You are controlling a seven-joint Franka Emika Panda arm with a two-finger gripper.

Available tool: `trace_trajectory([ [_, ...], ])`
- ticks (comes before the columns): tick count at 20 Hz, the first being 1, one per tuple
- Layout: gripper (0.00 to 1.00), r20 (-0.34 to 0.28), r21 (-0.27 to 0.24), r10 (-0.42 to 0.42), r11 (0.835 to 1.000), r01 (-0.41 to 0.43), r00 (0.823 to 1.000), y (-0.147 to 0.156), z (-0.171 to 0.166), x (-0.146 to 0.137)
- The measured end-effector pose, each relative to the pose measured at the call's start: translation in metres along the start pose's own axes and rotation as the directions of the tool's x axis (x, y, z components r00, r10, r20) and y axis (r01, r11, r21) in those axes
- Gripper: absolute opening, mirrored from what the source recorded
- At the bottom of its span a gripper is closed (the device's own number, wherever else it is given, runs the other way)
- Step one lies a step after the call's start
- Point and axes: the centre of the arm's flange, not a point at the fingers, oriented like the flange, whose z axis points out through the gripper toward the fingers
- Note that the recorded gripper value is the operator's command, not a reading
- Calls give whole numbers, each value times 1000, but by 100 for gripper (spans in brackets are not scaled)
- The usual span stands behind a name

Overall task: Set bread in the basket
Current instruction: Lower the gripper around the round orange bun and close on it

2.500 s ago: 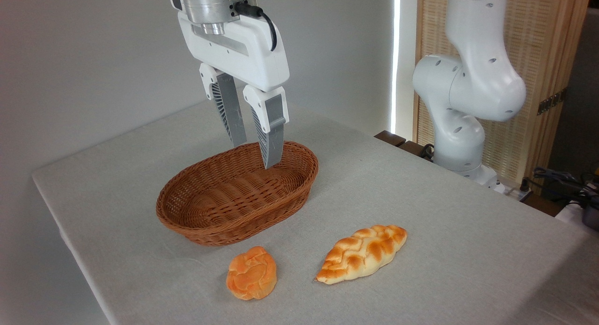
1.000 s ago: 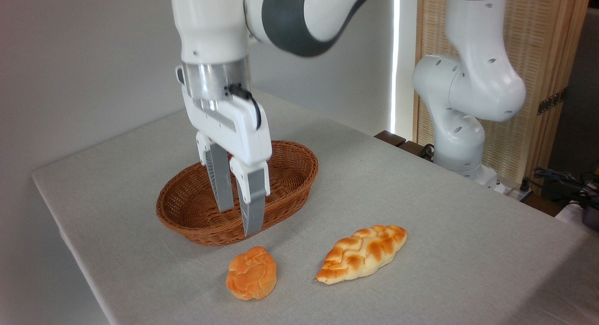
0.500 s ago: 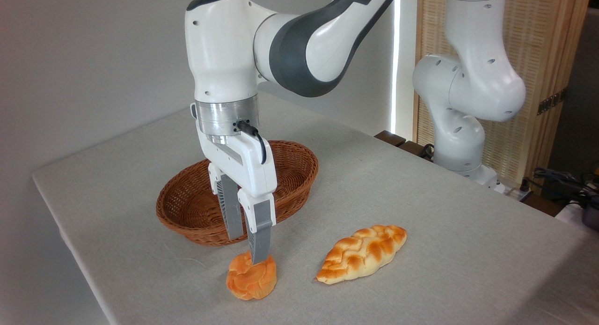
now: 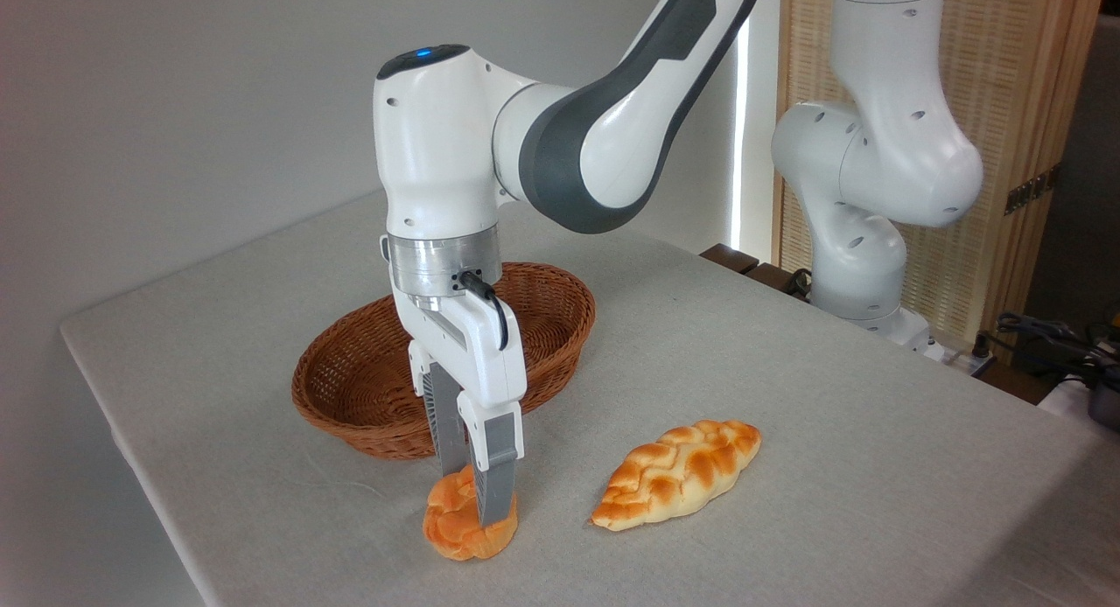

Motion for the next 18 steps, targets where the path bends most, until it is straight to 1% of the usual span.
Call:
trace_trajectory([
  [1, 69, 1, -2, 1, 1000, -1, 1000, 1, 1, 0],
  [2, 60, 5, -1, 5, 1000, -5, 1000, 1, 2, -1],
  [4, 40, 28, 14, 33, 999, -34, 999, 2, 4, -2],
  [6, 31, 43, 24, 51, 998, -52, 998, 3, 5, -2],
  [15, 31, 45, 27, 56, 998, -57, 997, 4, 6, -2],
  [18, 34, 45, 27, 56, 998, -57, 997, 4, 5, -2],
])
